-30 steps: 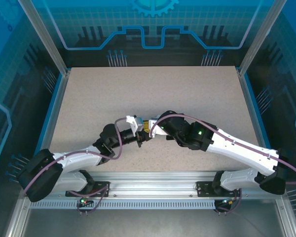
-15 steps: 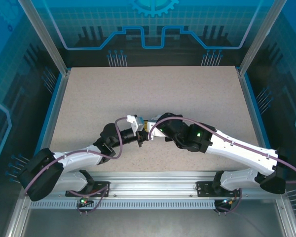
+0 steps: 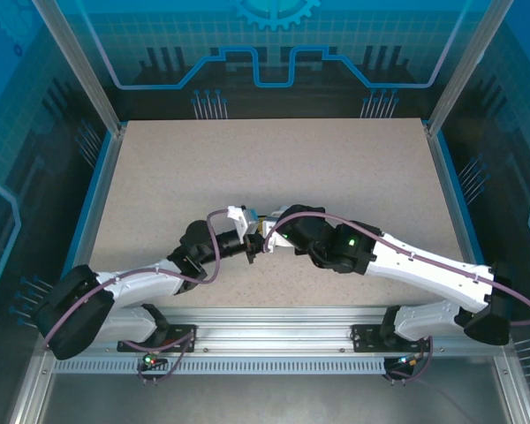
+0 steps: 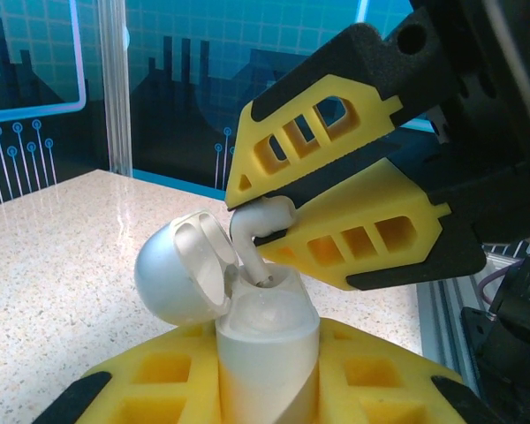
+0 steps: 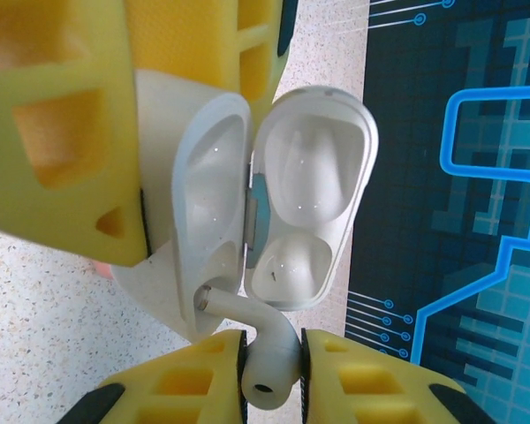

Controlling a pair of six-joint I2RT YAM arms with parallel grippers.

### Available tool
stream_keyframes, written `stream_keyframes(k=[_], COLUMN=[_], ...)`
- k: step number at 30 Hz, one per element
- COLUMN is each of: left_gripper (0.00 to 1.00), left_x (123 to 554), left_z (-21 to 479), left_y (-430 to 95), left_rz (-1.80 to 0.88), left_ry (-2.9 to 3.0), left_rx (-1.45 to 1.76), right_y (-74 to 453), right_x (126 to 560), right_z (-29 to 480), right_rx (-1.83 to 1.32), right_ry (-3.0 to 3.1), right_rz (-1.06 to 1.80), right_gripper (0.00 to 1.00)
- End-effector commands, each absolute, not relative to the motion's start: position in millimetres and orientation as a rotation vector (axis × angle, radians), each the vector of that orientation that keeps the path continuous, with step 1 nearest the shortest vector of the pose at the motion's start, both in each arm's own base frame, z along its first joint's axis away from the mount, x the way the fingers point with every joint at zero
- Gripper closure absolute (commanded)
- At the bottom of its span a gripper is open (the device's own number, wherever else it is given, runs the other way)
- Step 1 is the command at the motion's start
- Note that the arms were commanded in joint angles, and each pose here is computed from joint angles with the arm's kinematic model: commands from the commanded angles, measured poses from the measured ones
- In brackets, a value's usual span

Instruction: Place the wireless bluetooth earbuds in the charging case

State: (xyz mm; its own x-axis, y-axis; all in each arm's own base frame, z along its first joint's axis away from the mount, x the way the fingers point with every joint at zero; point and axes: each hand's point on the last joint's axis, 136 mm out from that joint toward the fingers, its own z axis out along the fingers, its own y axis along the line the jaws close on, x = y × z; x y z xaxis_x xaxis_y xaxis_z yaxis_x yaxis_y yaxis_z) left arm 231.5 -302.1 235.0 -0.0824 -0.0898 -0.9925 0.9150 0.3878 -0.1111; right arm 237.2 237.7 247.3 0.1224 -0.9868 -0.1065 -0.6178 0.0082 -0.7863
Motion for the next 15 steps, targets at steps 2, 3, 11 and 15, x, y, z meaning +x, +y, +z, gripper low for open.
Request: stream_keyframes(k=[2, 3, 11, 15], left_gripper=[1.0, 1.0, 1.0, 1.0], left_x=[228.5, 228.7, 229.2, 228.7], left_z=[263.1, 262.8, 261.2, 260.3], left_y=[-306.1, -306.2, -306.3, -306.4], left_rz=[-1.032, -1.031, -1.04, -1.044], left_ry=[1.282, 1.281, 1.266, 1.262], left_rx=[0.801, 0.801, 0.789, 0.786], right_y=[247.3, 248.2, 252.1, 254.1], right_x=[222.2, 220.8, 216.3, 216.2], right_z=[235.5, 236.1, 238.1, 241.4], right_rx=[-1.83, -1.832, -1.852, -1.853], right_ry=[1.534, 1.539, 1.549, 1.554], right_rz=[-0.611, -0.596, -0.541, -0.523], right_gripper=[0.78, 0.77, 0.73, 0.72])
